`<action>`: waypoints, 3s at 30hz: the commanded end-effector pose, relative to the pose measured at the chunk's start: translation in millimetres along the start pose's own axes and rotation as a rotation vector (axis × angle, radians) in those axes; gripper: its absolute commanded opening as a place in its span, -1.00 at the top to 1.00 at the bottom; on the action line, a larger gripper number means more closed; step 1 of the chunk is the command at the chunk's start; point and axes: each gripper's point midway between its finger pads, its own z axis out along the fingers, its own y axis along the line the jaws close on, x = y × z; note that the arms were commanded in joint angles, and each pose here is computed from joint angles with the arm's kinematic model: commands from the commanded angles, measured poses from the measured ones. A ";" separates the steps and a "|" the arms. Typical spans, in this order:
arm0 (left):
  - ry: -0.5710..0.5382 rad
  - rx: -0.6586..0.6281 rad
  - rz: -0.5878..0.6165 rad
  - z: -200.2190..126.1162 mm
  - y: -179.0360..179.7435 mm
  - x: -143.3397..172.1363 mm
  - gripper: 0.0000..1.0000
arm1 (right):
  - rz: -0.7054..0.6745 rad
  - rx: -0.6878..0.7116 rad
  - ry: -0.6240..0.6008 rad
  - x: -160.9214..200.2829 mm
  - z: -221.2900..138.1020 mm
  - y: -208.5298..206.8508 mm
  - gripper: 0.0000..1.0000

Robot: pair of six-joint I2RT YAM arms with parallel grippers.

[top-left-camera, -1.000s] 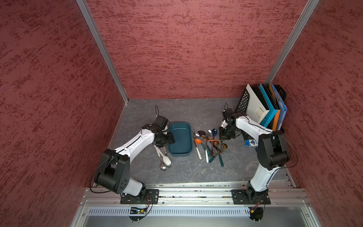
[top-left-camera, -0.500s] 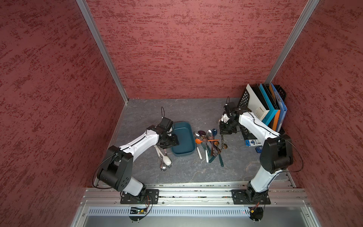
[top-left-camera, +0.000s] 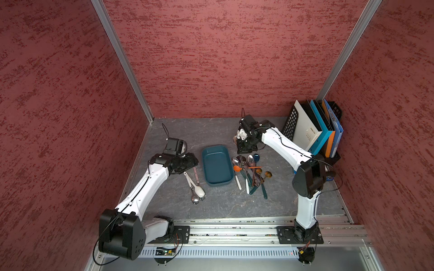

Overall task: Put the spoon into the storage box
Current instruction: Place the spoon in the storage box, then adjust the storage box at the center of the board.

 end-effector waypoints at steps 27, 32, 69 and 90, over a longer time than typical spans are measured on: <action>0.090 -0.023 0.016 4.6 20.9 29.5 -0.36 | 0.015 0.100 0.159 8.1 116.1 31.3 0.91; 0.115 -0.045 0.046 11.6 20.6 33.5 -0.36 | 0.024 0.130 0.191 11.9 126.3 25.5 0.90; 0.266 -0.226 0.311 65.8 -36.4 45.4 -0.47 | -0.073 0.040 0.066 9.4 59.2 39.2 0.00; 0.397 -0.317 0.235 80.6 -1.0 45.4 -0.15 | 0.066 0.066 0.087 78.7 41.9 -35.6 0.21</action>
